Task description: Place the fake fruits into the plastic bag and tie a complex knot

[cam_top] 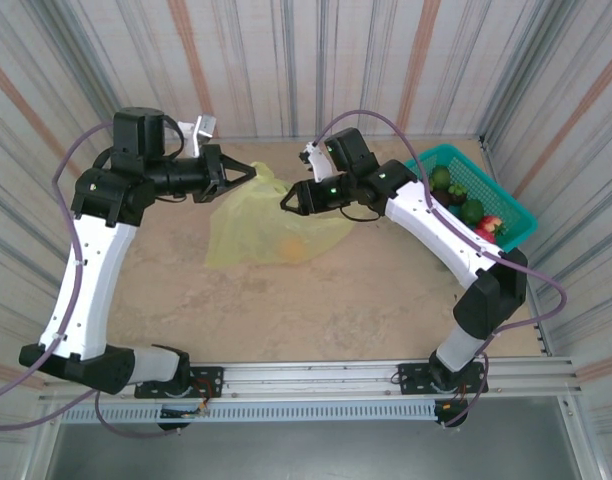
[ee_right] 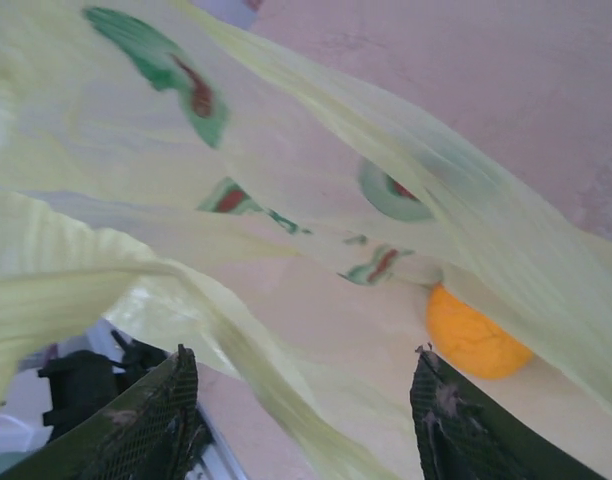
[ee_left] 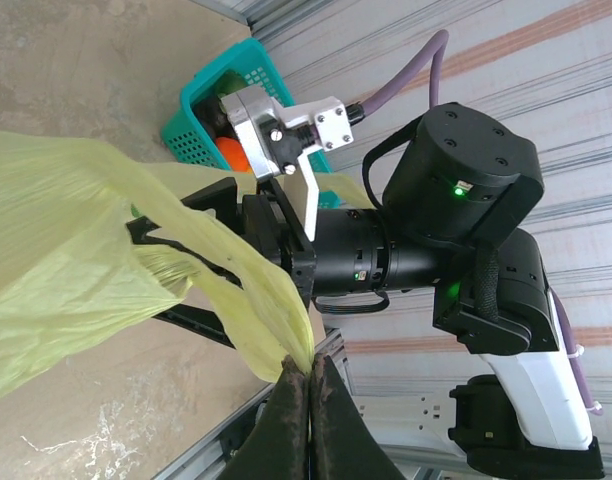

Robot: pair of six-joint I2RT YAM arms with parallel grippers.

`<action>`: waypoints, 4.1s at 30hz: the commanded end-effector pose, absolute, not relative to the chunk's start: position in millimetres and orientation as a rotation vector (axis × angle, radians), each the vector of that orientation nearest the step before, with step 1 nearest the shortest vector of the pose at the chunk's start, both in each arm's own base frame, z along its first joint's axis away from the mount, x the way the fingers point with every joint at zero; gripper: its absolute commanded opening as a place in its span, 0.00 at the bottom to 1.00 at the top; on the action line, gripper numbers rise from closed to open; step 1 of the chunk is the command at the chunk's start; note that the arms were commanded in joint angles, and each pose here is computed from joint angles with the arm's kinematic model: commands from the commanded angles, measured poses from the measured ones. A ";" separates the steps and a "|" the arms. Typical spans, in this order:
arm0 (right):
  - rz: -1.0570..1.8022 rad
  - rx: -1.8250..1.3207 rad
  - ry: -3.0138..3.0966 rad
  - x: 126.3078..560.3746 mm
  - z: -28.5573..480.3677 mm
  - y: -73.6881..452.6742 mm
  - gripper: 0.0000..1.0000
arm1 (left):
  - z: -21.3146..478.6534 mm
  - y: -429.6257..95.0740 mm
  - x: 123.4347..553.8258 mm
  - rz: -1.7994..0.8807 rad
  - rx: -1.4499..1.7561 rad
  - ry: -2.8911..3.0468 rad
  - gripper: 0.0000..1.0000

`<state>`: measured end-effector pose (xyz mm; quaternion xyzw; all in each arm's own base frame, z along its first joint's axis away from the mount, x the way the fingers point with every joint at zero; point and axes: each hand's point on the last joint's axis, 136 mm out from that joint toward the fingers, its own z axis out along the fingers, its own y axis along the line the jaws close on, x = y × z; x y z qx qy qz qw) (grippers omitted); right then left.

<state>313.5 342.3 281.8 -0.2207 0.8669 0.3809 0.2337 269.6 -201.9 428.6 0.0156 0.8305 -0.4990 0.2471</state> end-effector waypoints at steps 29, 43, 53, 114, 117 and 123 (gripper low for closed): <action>0.525 0.588 2.353 399.5 271.7 63.8 0.66 | 440.1 -203.3 295.3 -1.449 -0.080 2.087 0.00; 0.184 1.152 2.574 393.0 146.0 -8.0 0.72 | 436.0 -205.2 300.6 -1.481 -0.121 2.118 0.00; 0.123 1.190 2.623 438.3 109.5 -15.6 0.73 | 437.7 -204.0 304.2 -1.478 -0.123 2.107 0.00; 0.983 -0.569 2.324 268.4 372.6 299.1 0.61 | 461.6 -188.8 266.1 -1.365 0.005 2.109 0.00; 0.903 -0.592 2.379 267.2 354.9 300.0 0.60 | 461.7 -186.7 264.0 -1.376 -0.002 2.108 0.00; 0.799 -0.628 2.517 266.6 315.4 301.6 0.62 | 465.8 -188.6 260.7 -1.407 0.023 2.097 0.00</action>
